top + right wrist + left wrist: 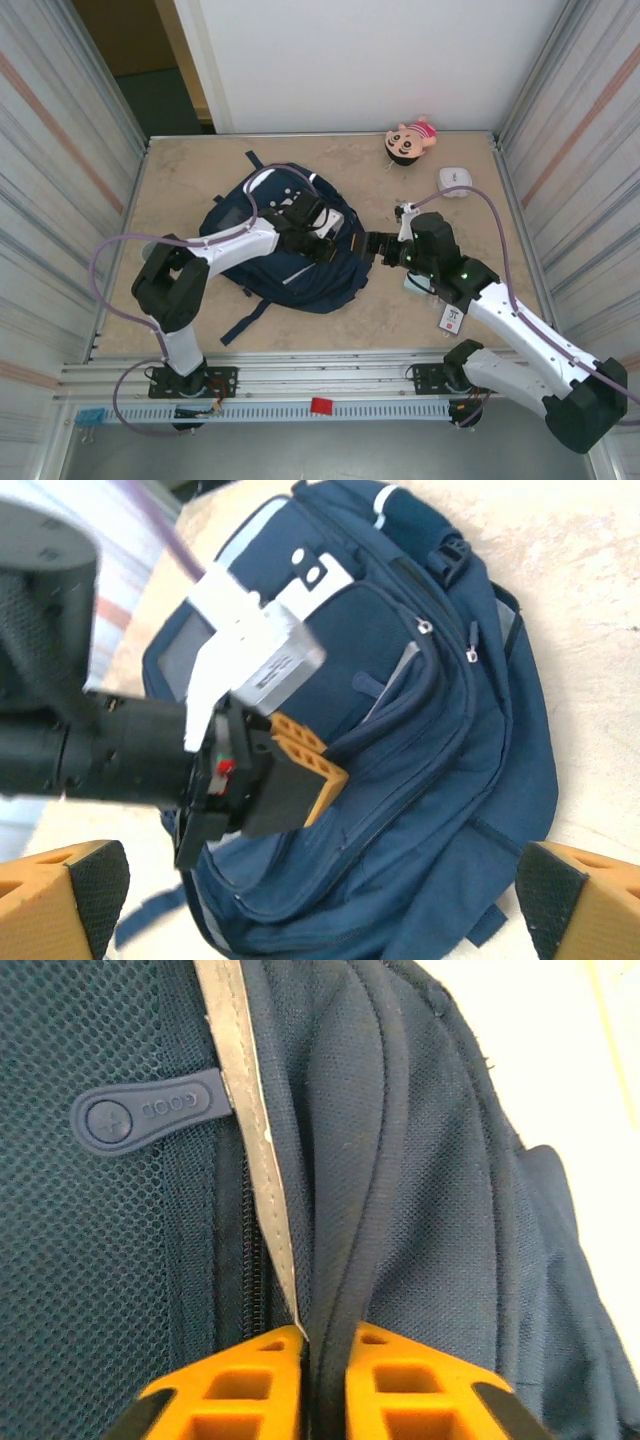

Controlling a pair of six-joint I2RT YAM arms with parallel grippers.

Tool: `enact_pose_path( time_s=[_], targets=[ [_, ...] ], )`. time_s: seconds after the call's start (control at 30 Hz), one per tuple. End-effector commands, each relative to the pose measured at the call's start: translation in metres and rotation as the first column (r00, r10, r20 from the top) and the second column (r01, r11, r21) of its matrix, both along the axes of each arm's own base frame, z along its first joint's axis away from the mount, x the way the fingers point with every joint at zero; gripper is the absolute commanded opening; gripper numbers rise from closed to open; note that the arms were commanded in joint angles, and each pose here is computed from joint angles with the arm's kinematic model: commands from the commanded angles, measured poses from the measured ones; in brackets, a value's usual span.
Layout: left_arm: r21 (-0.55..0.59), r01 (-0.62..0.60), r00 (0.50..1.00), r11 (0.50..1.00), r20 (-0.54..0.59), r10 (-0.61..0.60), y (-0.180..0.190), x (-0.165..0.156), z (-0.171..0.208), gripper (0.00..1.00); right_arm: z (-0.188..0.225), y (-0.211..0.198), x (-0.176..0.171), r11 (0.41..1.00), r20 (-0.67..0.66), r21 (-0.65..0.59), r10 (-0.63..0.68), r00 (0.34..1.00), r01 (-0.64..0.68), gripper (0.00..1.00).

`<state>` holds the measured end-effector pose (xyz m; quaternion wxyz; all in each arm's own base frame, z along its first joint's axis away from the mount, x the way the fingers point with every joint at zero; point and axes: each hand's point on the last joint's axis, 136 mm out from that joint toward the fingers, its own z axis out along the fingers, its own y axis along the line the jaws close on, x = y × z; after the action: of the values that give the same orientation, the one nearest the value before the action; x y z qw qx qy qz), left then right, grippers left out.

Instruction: Pack books, pencil case, and school supplies into a backpack

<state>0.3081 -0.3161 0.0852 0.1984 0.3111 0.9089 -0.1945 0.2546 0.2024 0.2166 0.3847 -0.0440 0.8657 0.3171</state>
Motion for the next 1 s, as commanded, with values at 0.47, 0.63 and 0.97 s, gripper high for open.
enact_pose_path(
  time_s=[0.47, 0.63, 0.97],
  targets=[
    [-0.335, -0.374, 0.901, 0.865, 0.089, 0.424, 0.110, 0.018, 0.132, 0.80, -0.060, 0.067, -0.060, 0.351, -0.110, -0.726, 0.790, 0.604, -0.591, 0.98],
    [-0.328, -0.528, 0.830, 0.783, -0.002, 0.558, 0.157, -0.004, 0.107, 0.80, -0.104, 0.084, -0.063, 0.107, -0.233, -0.799, 0.852, 0.469, -0.591, 0.97],
    [-0.365, -0.676, 0.714, 0.640, -0.112, 0.691, 0.196, -0.034, 0.067, 0.77, -0.182, 0.085, -0.018, -0.016, -0.233, -0.918, 0.831, 0.505, -0.397, 0.55]
  ],
)
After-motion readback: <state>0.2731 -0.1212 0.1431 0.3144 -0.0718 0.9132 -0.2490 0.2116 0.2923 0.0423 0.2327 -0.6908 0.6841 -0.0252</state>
